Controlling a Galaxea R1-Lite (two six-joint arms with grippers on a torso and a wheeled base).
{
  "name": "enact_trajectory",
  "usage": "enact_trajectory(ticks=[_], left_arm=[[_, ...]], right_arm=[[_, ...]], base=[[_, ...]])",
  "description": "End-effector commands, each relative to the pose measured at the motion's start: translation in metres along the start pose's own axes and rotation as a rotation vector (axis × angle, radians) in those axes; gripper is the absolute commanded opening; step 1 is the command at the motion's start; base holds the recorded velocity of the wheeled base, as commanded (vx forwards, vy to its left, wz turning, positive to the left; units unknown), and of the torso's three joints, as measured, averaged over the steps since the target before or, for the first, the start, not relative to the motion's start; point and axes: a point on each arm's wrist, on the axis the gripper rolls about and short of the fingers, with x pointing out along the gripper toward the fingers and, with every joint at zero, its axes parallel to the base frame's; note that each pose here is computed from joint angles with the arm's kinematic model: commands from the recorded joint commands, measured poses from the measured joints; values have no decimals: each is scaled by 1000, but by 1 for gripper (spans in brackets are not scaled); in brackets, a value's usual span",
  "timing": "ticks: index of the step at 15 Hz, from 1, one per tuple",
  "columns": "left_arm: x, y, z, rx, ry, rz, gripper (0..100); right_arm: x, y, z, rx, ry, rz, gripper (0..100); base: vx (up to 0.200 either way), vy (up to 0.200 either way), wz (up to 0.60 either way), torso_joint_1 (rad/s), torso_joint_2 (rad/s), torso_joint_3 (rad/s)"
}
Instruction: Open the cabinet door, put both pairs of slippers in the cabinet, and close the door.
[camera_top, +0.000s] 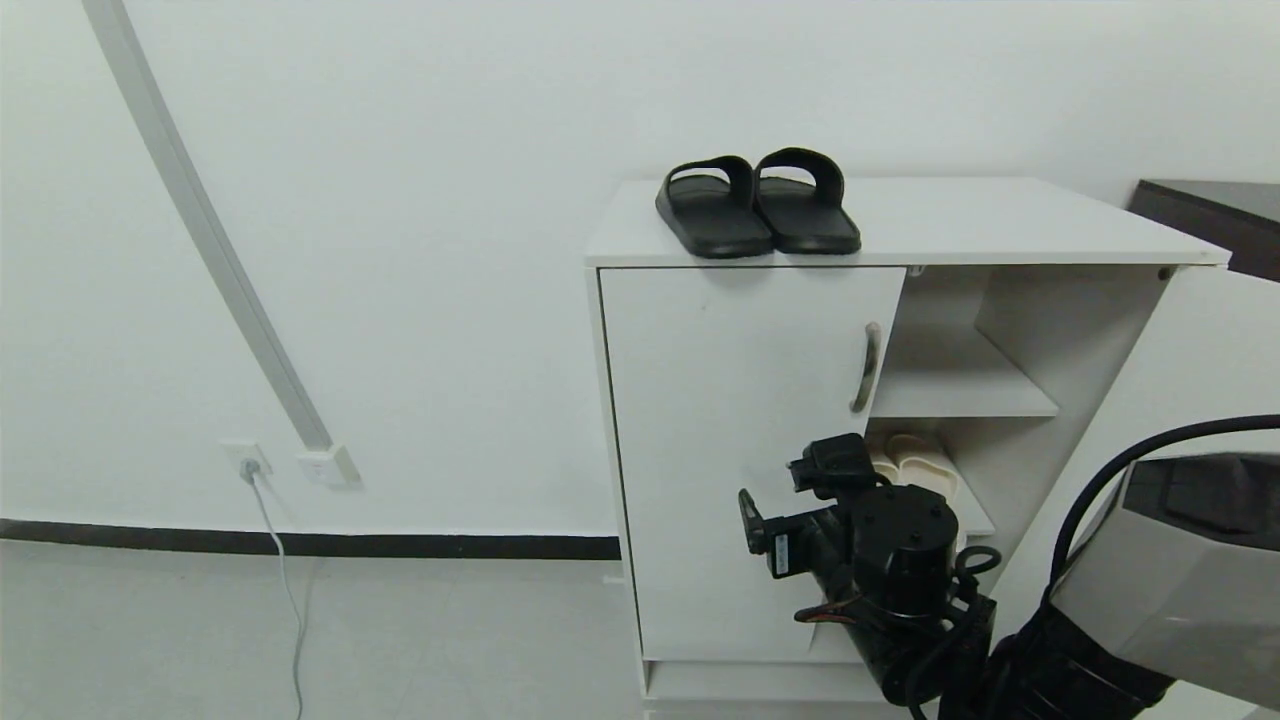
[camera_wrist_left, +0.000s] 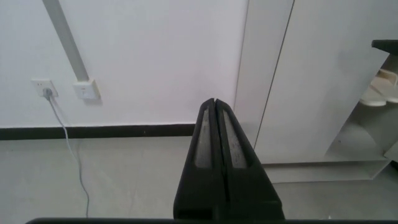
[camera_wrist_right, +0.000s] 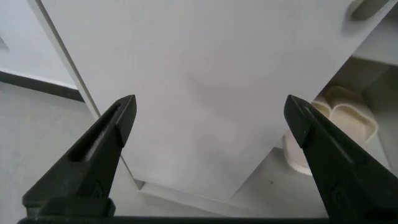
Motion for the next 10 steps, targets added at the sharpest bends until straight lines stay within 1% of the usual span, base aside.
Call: enact_trajectory(ticks=[1,6,10], left_arm=[[0,0,0,-1,1,1,0],[0,0,0,-1,3,1,0],[0,0,0,1,3,1,0]], right_arm=[[-1,0,0,-2,0,0,100],[-5,-3,3,3,-12,0,100],[-5,-3,4,-3,-22,0,100]], base=[[0,0,0,129,-452,-344],[0,0,0,153,-470,-324],[0,0,0,183,-499,-323]])
